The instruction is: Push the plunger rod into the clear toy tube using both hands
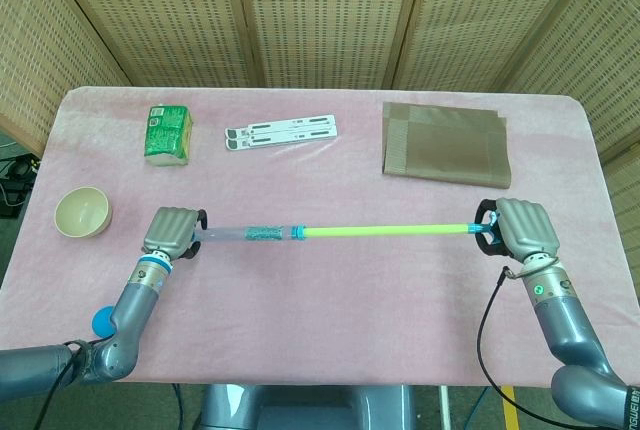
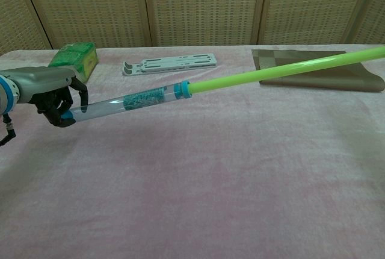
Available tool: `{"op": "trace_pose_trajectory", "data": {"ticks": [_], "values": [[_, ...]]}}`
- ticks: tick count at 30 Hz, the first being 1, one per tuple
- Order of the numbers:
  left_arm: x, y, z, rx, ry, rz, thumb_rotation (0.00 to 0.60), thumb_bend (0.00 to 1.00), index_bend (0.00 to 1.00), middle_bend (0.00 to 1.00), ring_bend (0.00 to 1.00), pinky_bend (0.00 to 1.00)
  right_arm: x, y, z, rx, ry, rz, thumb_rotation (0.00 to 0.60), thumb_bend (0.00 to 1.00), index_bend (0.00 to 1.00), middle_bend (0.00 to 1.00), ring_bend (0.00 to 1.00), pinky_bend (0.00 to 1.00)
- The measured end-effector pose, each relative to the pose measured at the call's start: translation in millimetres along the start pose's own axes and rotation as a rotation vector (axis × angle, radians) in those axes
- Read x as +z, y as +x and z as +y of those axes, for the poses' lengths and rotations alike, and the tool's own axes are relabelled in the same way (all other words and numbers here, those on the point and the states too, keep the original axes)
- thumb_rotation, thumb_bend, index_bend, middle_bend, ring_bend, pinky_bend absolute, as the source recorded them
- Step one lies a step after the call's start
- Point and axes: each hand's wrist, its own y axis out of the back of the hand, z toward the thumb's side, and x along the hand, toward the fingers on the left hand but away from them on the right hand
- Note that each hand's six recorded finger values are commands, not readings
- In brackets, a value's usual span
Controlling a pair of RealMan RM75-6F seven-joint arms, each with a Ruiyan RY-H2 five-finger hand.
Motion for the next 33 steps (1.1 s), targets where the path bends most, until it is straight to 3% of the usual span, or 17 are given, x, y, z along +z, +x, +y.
{"op": "trace_pose_trajectory", "data": {"ticks": [15, 33], "values": [[2.8, -8.0, 9.1, 0.018, -0.043, -0.022, 0.6, 0.53, 0.51, 0.74, 0.67, 0.61, 5.1, -0.7, -11.9, 0.023, 0.003, 0.018, 0.6, 0.69, 0.85, 0.99, 0.96, 0.63], [40.5, -21.8, 18.9, 0.029, -0.078, -0.112, 0.6, 0.53, 0.51, 0.74, 0.67, 0.61, 34.2, 1.6, -43.8, 0.061, 0.06, 0.09, 0.6, 0.69, 0.85, 0.99, 0.96, 0.63]]}}
